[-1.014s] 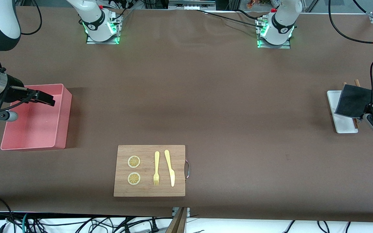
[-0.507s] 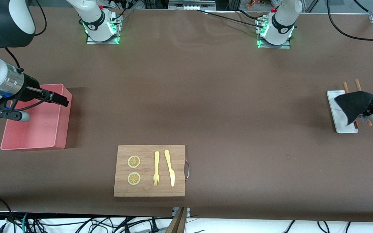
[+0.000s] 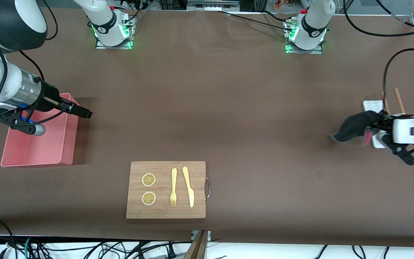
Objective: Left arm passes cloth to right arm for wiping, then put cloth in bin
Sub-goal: 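Carry the cloth to mid-table while the right gripper reaches toward it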
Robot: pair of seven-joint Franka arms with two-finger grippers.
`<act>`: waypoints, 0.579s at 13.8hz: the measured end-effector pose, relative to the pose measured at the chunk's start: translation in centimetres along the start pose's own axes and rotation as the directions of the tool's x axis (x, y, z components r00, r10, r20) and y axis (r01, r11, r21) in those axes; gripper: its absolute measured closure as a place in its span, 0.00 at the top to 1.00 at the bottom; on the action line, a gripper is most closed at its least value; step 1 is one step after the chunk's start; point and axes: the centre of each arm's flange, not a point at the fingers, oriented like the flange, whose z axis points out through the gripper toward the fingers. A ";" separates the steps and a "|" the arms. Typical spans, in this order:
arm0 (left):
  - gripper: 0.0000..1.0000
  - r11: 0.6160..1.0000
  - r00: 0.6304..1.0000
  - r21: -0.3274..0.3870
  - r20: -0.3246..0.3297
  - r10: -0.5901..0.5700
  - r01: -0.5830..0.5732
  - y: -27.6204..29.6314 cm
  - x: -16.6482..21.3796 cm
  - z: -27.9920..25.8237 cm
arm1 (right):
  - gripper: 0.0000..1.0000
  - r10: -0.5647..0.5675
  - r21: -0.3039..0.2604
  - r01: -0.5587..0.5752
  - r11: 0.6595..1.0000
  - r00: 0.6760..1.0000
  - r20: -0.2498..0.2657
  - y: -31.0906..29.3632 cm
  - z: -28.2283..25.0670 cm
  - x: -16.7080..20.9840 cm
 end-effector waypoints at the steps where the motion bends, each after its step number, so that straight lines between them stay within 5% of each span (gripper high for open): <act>1: 0.03 0.999 0.999 0.007 0.008 -0.040 0.040 3.5 2.1 -0.7 | 1.00 0.032 0.010 -0.032 0.999 0.999 -0.010 -1.4 0.5 -0.5; 4: 0.03 0.984 0.984 -0.030 -0.010 -0.176 0.175 14.7 7.6 -1.9 | 1.00 0.142 0.044 -0.140 0.989 0.989 -0.036 -6.8 2.6 -2.8; 8: 0.03 0.910 0.921 -0.172 -0.036 -0.387 0.376 25.0 12.3 -1.8 | 1.00 0.251 0.079 -0.247 0.966 0.967 -0.044 -11.2 5.1 -4.9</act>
